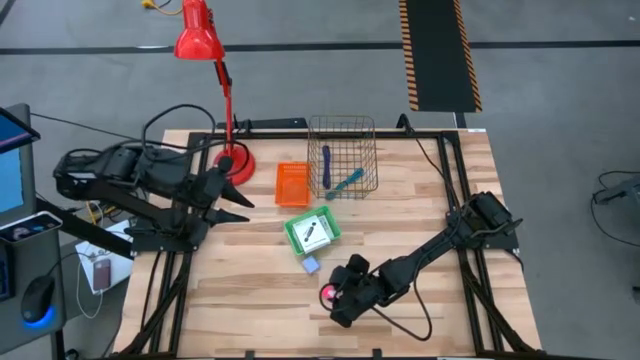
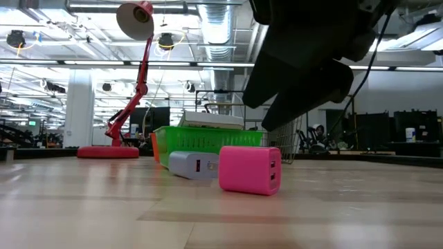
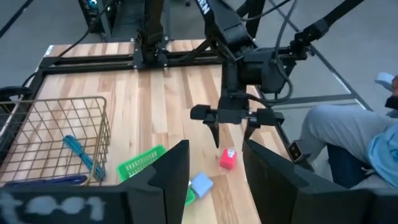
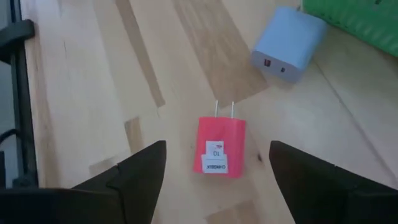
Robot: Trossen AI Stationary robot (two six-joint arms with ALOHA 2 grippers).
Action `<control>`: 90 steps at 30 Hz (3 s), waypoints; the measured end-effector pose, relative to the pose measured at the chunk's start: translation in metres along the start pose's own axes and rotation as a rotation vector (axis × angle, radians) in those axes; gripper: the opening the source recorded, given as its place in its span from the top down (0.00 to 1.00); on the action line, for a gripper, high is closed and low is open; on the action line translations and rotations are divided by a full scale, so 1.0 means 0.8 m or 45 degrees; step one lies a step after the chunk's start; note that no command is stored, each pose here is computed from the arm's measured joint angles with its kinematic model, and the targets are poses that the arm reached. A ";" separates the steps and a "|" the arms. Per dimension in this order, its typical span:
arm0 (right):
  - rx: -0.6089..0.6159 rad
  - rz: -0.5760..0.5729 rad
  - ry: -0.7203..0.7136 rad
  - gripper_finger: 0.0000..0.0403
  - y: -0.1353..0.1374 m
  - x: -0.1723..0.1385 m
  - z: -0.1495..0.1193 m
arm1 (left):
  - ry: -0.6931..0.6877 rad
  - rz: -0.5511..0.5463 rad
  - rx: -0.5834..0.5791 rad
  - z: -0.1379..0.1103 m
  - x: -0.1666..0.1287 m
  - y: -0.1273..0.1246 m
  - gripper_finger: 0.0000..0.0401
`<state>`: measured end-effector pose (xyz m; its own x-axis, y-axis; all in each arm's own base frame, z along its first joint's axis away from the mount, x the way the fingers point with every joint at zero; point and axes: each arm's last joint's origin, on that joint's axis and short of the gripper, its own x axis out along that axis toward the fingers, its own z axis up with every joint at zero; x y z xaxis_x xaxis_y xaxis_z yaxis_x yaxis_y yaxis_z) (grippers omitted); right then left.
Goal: Pick and place items into bin
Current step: Put the pink adaptor into the orange bin
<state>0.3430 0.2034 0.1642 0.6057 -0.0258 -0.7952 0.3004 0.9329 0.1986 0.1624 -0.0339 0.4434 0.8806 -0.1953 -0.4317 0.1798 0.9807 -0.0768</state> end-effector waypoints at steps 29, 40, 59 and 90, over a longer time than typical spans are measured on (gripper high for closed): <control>-0.205 -0.176 -0.217 0.30 0.018 0.003 -0.023 | 0.015 0.006 -0.050 0.001 0.008 0.000 0.65; -0.245 -0.271 -0.294 0.30 0.025 0.047 -0.056 | 0.009 0.005 -0.081 0.001 0.008 0.000 0.65; -0.197 -0.237 -0.192 0.30 0.021 0.048 -0.061 | 0.009 0.005 -0.087 0.001 0.008 0.000 0.65; -0.181 -0.233 -0.139 0.60 0.019 0.048 -0.063 | 0.010 0.005 -0.087 0.001 0.008 0.000 0.65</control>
<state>0.3339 0.2342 0.1077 0.6293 -0.2300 -0.7424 0.3101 0.9502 -0.0314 0.1684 -0.0349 0.4417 0.8778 -0.1916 -0.4390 0.1458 0.9799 -0.1360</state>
